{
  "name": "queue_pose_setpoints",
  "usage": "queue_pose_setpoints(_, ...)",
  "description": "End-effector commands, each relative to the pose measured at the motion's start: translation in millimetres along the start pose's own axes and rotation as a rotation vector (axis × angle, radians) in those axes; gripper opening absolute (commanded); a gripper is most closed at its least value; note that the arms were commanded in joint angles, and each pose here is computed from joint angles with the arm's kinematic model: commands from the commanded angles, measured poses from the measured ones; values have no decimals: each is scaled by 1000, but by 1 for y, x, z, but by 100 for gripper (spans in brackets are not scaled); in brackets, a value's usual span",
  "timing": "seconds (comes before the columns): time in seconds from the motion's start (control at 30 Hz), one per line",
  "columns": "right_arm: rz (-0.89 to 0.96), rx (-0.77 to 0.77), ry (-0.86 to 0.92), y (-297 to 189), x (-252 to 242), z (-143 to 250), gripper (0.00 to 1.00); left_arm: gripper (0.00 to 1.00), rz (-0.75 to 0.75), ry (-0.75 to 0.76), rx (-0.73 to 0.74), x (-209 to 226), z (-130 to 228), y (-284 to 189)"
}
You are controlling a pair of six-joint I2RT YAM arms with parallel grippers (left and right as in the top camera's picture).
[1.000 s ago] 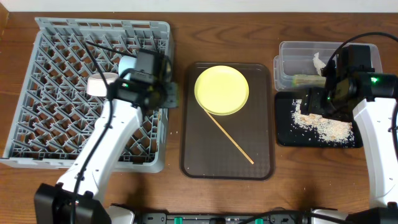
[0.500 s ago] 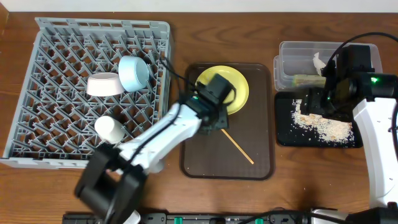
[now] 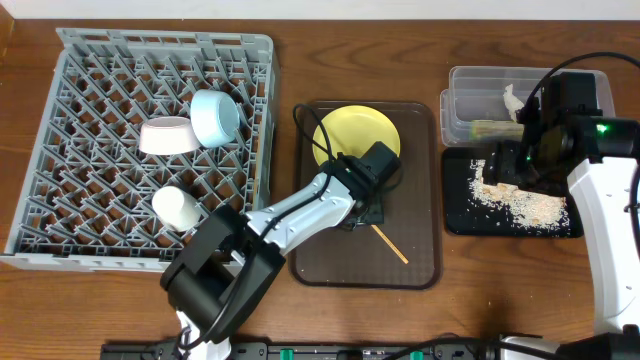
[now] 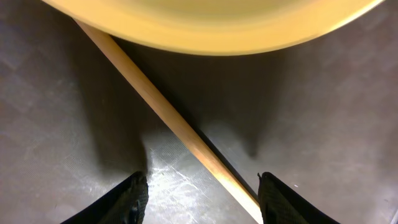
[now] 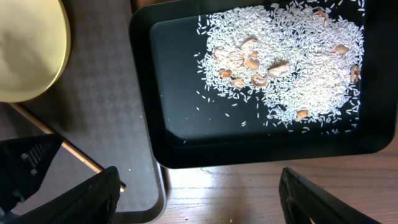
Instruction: Sort waste into correct bins and load items into the dishwasher
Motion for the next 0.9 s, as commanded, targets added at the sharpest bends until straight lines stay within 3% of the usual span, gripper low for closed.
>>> queue_pose_setpoints(0.0, 8, -29, 6, -8, -3, -4, 80, 59, -51, -13, 17, 8, 3, 13)
queue_pose_setpoints(0.13, 8, -29, 6, -8, -3, -4, 80, 57, -74, -14, 35, 13, 7, 13)
queue_pose_setpoints(0.27, 8, -29, 5, -8, -3, -4, 80, 40, -105, -15, 60, 20, 13, 13)
queue_pose_setpoints(0.43, 8, -29, 6, -8, -3, -4, 80, 26, -121, -17, 73, 23, 15, 12)
queue_pose_setpoints(0.87, 8, -28, 5, -8, -3, -4, 80, 11, -130, -35, 79, 26, 16, 12)
Point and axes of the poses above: each gripper's point midway between its finger pads, its own y axis out along the fingers, its own x axis along the line the jaws close on, z = x × y, the point moved 3 cm from there along -y, back along the fingers, and after that the axes turned 2 degrees about -y, right-handed, at the moved point
